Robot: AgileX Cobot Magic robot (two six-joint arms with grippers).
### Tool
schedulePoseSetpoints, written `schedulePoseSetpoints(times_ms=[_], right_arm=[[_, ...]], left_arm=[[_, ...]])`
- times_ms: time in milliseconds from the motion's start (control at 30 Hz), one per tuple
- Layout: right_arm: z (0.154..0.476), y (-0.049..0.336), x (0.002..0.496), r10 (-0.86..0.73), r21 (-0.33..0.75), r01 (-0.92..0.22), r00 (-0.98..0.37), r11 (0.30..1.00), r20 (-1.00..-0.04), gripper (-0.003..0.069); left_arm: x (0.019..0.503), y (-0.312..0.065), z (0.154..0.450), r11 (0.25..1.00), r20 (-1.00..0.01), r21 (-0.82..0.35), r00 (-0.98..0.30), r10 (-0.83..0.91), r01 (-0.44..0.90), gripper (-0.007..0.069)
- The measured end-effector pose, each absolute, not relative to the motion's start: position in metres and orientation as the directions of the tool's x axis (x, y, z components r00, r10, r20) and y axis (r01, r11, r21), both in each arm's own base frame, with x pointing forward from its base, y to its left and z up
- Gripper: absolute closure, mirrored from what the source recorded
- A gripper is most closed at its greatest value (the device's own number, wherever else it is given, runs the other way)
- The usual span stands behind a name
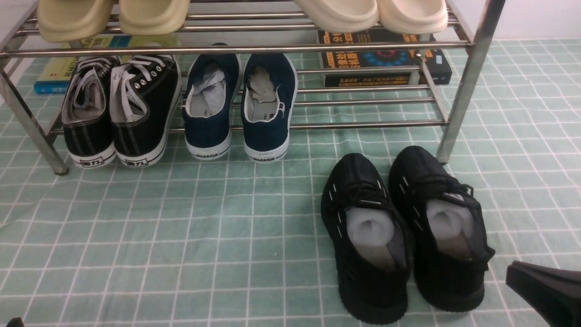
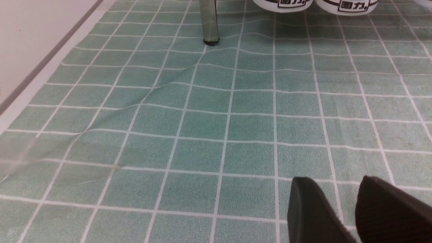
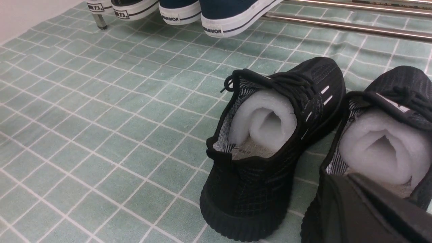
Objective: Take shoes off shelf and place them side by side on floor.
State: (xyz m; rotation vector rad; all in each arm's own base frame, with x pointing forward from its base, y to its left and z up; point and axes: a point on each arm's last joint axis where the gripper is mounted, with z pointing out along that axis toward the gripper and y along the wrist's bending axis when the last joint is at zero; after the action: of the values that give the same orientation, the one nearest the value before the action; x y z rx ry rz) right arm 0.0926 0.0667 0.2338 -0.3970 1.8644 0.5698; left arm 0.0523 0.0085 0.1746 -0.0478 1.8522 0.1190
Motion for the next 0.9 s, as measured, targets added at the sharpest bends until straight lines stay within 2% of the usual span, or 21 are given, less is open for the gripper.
schedulePoseSetpoints(times_ms=[300,500,667,700,767,833,867,900], right_arm=[[0.234,0.063,0.087,-0.007,0.188,-0.529,-0.344,0.827,-0.939,0.0632],[0.235,0.044,0.077,-0.03,0.126,-0.463,-0.315,0.877,-0.949,0.0628],[0.23,0.021,0.068,-0.005,0.083,-0.272,-0.309,0.959,-0.951,0.0622],[0.226,0.016,0.066,0.017,0.084,-0.206,-0.304,0.975,-0.953,0.062],[0.222,0.011,0.063,0.037,0.084,-0.151,-0.29,0.985,-0.956,0.062],[0.211,0.003,0.059,0.073,0.084,-0.031,-0.266,0.996,-0.961,0.062],[0.209,0.003,0.058,0.075,0.084,-0.024,-0.264,0.996,-0.961,0.062],[0.201,0.0,0.057,0.089,0.084,0.029,-0.262,0.996,-0.961,0.0618]], left_arm=[[0.052,0.009,0.175,0.994,-0.959,0.057,-0.281,0.029,-0.094,0.0384],[0.052,0.009,0.175,0.994,-0.959,0.057,-0.281,0.029,-0.094,0.0384],[0.052,0.009,0.175,0.994,-0.959,0.057,-0.281,0.029,-0.094,0.0384],[0.052,0.009,0.175,0.994,-0.959,0.057,-0.281,0.029,-0.094,0.0384],[0.052,0.009,0.175,0.994,-0.959,0.057,-0.281,0.029,-0.094,0.0384],[0.052,0.009,0.175,0.994,-0.959,0.057,-0.281,0.029,-0.094,0.0384],[0.052,0.009,0.175,0.994,-0.959,0.057,-0.281,0.029,-0.094,0.0384],[0.052,0.009,0.175,0.994,-0.959,0.057,-0.281,0.029,-0.094,0.0384]])
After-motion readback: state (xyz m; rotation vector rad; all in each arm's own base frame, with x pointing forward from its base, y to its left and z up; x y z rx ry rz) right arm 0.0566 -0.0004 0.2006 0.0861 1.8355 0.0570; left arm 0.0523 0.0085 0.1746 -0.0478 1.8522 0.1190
